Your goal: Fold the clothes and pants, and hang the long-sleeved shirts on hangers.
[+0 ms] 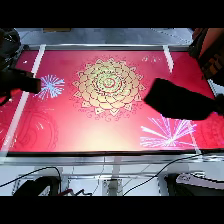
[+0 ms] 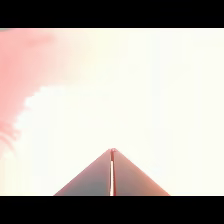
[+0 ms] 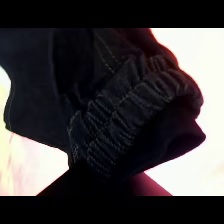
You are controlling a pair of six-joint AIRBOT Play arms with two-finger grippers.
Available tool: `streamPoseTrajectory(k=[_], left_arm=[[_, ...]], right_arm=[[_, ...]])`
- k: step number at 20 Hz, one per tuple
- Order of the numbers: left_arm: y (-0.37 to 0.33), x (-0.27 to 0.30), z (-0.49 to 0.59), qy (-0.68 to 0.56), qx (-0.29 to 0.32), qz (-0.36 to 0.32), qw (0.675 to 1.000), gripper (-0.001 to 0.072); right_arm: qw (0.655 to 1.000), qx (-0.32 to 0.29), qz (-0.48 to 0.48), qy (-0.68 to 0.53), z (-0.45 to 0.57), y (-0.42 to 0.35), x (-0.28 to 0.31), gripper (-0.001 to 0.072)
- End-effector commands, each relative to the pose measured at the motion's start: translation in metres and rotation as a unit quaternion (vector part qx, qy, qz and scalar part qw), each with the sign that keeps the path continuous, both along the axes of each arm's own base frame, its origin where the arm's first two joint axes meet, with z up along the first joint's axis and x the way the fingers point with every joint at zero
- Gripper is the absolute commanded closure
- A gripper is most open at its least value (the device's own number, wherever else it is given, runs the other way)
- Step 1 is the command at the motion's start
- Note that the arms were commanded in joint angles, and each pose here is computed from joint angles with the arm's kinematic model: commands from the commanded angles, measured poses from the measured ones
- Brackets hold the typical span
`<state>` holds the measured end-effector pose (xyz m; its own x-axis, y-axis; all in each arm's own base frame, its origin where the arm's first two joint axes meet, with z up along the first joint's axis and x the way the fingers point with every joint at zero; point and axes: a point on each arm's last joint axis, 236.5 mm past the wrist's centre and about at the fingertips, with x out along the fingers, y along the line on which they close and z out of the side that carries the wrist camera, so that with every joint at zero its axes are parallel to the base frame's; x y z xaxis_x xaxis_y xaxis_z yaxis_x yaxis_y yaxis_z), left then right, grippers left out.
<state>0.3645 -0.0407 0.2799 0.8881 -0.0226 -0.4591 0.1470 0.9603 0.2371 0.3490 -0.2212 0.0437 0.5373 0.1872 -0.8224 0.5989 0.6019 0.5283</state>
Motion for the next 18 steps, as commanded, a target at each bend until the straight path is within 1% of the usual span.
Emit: streamPoseTrajectory(k=[1,3,5,6,8,11,12,13,14,15,18], left_arm=[[0.01,-0.008,0.014,-0.021,0.007,0.012,1.0,0.0697],[0.008,-0.007,0.011,-0.017,0.005,0.01,1.0,0.0697],[0.005,-0.004,0.008,-0.012,0.001,0.008,1.0,0.0697],[0.005,-0.003,0.006,-0.01,0.001,0.007,1.0,0.0697],[0.003,-0.001,0.002,-0.004,0.0,0.006,1.0,0.0697],[0.002,0.002,-0.002,0.001,0.001,0.006,1.0,0.0697],[0.002,0.003,-0.003,0.003,0.001,0.006,1.0,0.0697],[0.002,0.003,-0.003,0.003,0.001,0.006,1.0,0.0697],[0.002,0.004,-0.003,0.003,0.001,0.006,1.0,0.0697],[0.002,0.004,-0.003,0.003,0.001,0.006,1.0,0.0697],[0.002,0.004,-0.003,0.003,0.001,0.006,1.0,0.0697]], right_arm=[[0.98,-0.017,-0.19,0.049,0.006,-0.081,-0.076,0.0679],[0.954,-0.034,-0.286,0.086,0.012,-0.109,-0.122,0.0679],[0.919,-0.033,-0.37,0.128,0.015,-0.12,-0.166,0.0679],[0.905,-0.027,-0.397,0.15,0.014,-0.12,-0.184,0.0679],[0.894,-0.016,-0.409,0.181,0.01,-0.114,-0.202,0.0678],[0.895,-0.003,-0.404,0.189,0.008,-0.107,-0.202,0.0672],[0.894,-0.005,-0.404,0.192,0.008,-0.107,-0.204,0.0587],[0.893,-0.009,-0.404,0.196,0.007,-0.108,-0.206,0.039],[0.893,-0.012,-0.404,0.2,0.007,-0.108,-0.208,0.0102],[0.894,-0.014,-0.401,0.201,0.007,-0.108,-0.209,0.0027],[0.907,-0.027,-0.369,0.201,0.007,-0.108,-0.208,0.0036]])
